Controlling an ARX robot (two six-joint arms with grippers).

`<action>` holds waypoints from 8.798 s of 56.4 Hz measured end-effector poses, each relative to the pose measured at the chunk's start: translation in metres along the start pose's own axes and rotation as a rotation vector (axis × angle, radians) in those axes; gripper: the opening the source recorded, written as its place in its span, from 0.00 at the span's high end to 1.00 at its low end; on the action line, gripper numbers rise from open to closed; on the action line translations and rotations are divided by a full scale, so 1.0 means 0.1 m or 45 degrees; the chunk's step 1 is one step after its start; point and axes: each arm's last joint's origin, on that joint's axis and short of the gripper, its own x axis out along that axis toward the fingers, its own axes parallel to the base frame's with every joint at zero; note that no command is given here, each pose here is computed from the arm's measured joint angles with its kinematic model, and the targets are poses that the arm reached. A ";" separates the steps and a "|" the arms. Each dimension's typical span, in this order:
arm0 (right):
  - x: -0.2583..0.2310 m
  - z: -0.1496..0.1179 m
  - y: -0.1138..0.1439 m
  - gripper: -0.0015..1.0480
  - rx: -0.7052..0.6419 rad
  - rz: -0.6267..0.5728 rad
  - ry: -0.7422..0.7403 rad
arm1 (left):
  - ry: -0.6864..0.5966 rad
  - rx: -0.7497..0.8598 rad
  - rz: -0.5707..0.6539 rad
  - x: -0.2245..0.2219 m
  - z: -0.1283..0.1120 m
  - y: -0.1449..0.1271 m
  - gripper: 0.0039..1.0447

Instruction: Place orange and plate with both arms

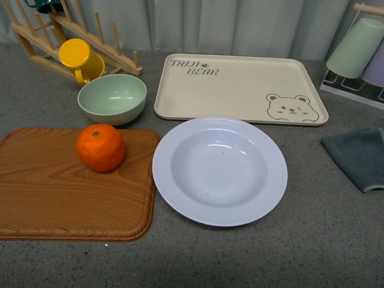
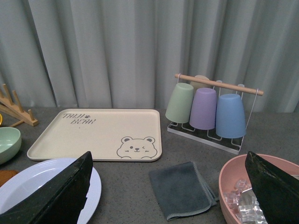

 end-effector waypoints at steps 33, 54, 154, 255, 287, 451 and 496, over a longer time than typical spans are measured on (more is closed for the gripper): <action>0.00 0.00 0.00 0.09 0.000 0.000 0.000 | 0.000 0.000 0.000 0.00 0.00 0.00 0.06; 0.00 0.00 0.00 0.09 0.000 0.000 0.000 | 0.000 0.000 0.000 0.00 0.00 0.00 0.06; 0.00 0.00 0.00 0.09 0.000 0.003 0.000 | 0.582 -0.257 0.020 1.41 -0.47 -0.05 0.06; 0.00 0.00 0.00 0.09 0.000 0.002 0.000 | 0.921 -0.243 -0.291 2.31 -1.26 -0.56 0.32; 0.00 0.00 0.00 0.09 0.000 0.002 0.000 | 0.866 -0.240 -0.547 2.21 -1.00 -1.55 0.33; 0.00 0.00 0.00 0.09 0.000 0.000 0.000 | -0.005 -0.004 -0.001 0.13 0.03 0.00 0.96; 0.35 0.08 0.00 0.09 -0.285 -0.001 0.184 | 0.005 -0.004 -0.001 0.00 0.00 0.00 0.24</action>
